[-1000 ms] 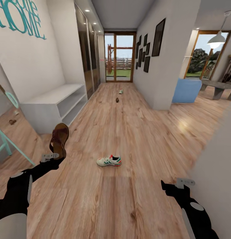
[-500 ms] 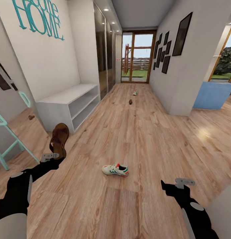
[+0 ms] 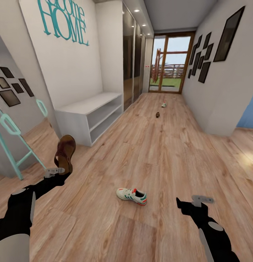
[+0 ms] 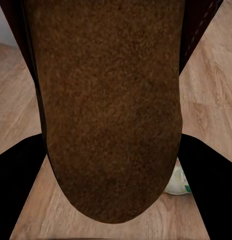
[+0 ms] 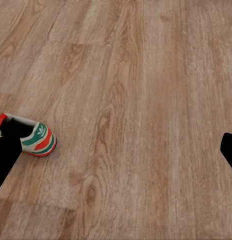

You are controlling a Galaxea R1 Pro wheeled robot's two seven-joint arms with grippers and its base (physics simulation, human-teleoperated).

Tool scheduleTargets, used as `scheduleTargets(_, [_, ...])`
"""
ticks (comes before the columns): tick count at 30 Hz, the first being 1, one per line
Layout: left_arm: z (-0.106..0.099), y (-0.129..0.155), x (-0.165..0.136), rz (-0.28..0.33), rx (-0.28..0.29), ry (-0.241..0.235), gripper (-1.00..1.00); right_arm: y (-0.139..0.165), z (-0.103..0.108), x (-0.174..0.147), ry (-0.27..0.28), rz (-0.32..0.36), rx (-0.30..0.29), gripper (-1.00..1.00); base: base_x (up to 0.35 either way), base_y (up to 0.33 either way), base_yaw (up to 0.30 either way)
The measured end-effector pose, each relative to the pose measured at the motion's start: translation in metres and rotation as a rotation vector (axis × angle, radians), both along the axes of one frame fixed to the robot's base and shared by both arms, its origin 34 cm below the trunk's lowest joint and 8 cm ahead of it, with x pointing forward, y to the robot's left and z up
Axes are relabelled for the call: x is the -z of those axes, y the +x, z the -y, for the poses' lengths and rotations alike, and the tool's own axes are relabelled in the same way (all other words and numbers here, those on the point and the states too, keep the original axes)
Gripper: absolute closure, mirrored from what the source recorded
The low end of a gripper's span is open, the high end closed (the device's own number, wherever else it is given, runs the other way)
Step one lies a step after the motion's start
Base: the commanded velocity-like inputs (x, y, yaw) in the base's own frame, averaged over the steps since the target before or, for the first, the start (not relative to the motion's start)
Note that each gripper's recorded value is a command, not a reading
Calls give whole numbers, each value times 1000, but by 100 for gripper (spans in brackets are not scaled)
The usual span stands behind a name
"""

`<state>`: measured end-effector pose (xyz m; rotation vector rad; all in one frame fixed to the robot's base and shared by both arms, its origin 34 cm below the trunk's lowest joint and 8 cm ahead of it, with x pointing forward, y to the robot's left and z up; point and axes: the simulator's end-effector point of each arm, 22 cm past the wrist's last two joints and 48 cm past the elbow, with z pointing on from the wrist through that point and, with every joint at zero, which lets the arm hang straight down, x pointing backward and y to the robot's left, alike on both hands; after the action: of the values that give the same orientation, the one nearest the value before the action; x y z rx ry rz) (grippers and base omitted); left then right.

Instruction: Pick up the two gym shoes and the two sandals from the corridor floor and place them onto the hallstand (shoe rack) in the corridor, making sure they are on the rack and not on the floor. Arrange them so the two gym shoes are next to each other and the two sandals are next to each other.

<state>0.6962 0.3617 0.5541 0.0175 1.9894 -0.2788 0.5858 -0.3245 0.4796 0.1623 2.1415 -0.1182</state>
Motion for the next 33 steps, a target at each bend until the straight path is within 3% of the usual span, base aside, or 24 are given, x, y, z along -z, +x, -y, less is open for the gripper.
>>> scheduleTargets(20, [7,0,-5,10,5,-10,100,0,0,-5,0,10,0,-100,13,-9,293])
scheduleTargets(33, [7,0,-9,18,5,-11,100,1,0,-8,0,17,0,-100,150,-157,292])
